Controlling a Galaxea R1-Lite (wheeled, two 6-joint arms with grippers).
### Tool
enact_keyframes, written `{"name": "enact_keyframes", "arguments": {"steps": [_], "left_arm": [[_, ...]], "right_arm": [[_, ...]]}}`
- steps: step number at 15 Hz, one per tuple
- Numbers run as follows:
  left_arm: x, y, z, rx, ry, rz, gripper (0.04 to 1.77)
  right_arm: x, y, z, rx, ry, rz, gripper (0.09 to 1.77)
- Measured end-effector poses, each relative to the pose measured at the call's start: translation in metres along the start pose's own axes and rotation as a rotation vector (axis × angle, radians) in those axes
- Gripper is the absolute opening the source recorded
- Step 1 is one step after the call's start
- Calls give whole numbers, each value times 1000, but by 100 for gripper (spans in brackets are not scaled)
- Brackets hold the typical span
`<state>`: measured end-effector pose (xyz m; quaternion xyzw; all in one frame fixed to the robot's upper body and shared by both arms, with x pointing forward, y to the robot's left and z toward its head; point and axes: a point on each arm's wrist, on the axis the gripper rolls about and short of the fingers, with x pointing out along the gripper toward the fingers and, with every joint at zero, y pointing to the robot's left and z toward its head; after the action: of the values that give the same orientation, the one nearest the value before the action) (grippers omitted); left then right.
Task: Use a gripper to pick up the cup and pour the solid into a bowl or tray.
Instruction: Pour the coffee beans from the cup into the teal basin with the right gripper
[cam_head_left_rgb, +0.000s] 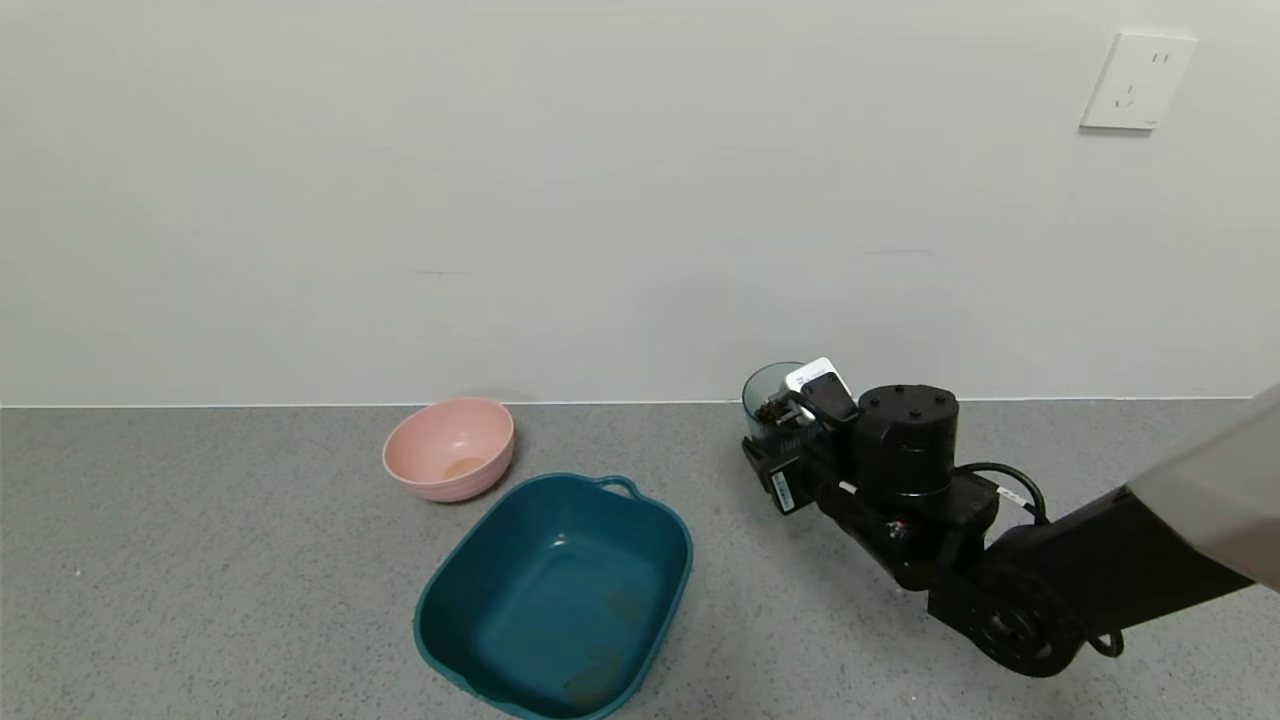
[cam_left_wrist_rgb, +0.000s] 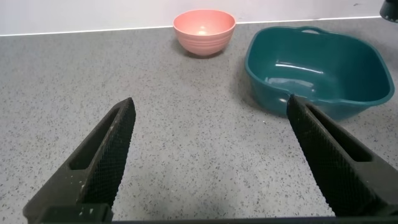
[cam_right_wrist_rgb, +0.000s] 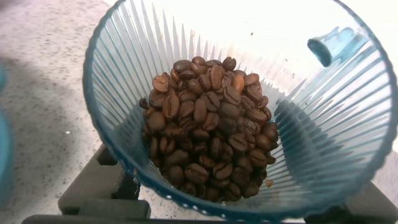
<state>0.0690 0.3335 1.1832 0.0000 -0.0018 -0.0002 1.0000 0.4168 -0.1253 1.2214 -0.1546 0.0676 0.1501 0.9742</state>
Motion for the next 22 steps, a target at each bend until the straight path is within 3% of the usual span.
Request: {"name": "enact_keyframes", "arguments": {"steps": [11, 19, 22], "left_arm": [[0, 0, 0, 0, 0, 0, 175], [0, 0, 0, 0, 1, 0, 175], [0, 0, 0, 0, 0, 0, 175]], "right_arm": [[-10, -8, 62, -213, 39, 139, 136], [-17, 21, 67, -502, 80, 253, 136], [-24, 38, 63, -588, 155, 284, 136]]}}
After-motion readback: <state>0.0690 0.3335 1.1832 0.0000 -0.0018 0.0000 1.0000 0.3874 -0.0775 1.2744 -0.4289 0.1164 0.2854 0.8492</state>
